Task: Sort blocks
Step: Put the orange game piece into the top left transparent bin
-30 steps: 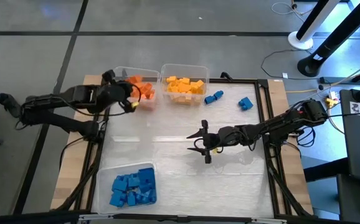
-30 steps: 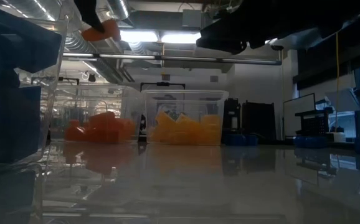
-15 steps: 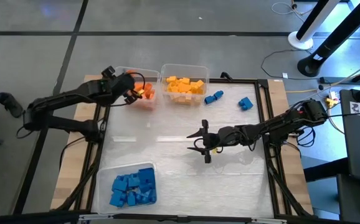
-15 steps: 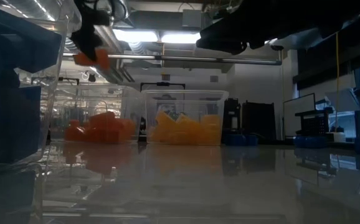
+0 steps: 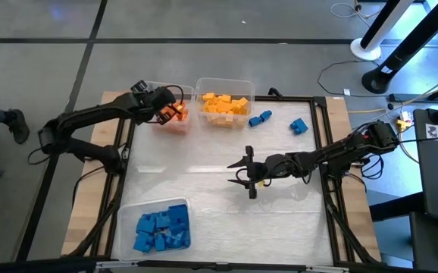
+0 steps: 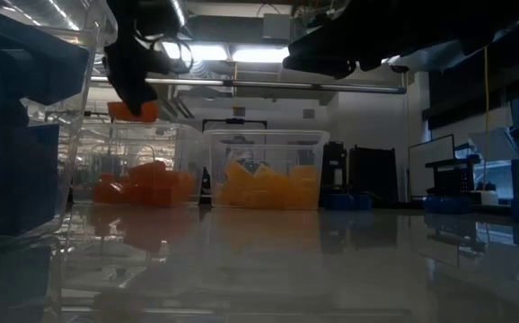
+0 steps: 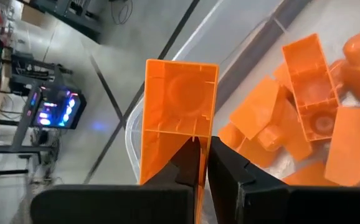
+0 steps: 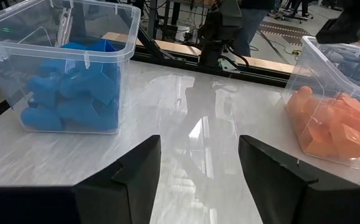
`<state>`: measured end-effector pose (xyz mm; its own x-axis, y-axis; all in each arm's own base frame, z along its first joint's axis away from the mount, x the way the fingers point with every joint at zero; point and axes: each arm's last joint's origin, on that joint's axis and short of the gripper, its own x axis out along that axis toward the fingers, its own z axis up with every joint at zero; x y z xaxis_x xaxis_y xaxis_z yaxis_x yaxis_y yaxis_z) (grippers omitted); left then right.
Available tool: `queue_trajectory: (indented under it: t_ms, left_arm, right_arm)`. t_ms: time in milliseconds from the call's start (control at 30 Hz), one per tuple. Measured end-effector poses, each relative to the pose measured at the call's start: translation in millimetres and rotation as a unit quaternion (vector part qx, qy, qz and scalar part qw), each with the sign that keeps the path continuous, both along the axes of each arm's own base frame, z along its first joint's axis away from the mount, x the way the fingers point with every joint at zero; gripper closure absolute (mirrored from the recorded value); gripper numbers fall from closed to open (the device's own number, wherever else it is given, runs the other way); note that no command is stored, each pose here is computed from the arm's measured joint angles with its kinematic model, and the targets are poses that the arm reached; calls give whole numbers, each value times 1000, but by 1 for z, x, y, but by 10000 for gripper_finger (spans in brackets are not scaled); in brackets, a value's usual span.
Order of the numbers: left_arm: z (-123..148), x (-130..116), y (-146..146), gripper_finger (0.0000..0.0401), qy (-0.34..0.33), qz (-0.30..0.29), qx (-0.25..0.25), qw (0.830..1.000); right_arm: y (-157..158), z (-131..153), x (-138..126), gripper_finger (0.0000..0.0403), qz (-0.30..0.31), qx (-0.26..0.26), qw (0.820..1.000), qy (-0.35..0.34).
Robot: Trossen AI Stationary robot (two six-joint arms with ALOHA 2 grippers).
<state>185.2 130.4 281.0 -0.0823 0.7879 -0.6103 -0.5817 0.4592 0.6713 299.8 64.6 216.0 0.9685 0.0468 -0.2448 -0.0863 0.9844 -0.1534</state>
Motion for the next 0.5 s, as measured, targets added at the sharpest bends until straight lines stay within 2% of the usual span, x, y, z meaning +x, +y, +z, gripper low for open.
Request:
queue_trajectory:
  t_ms: [133, 500]
  left_arm:
    - [-7, 5, 3, 383, 24, -7, -9, 1000]
    - [-25, 10, 18, 383, 41, 28, -30, 998]
  right_arm:
    - [0, 0, 0, 184, 0, 0, 1000, 0]
    - [0, 0, 0, 184, 0, 0, 1000, 0]
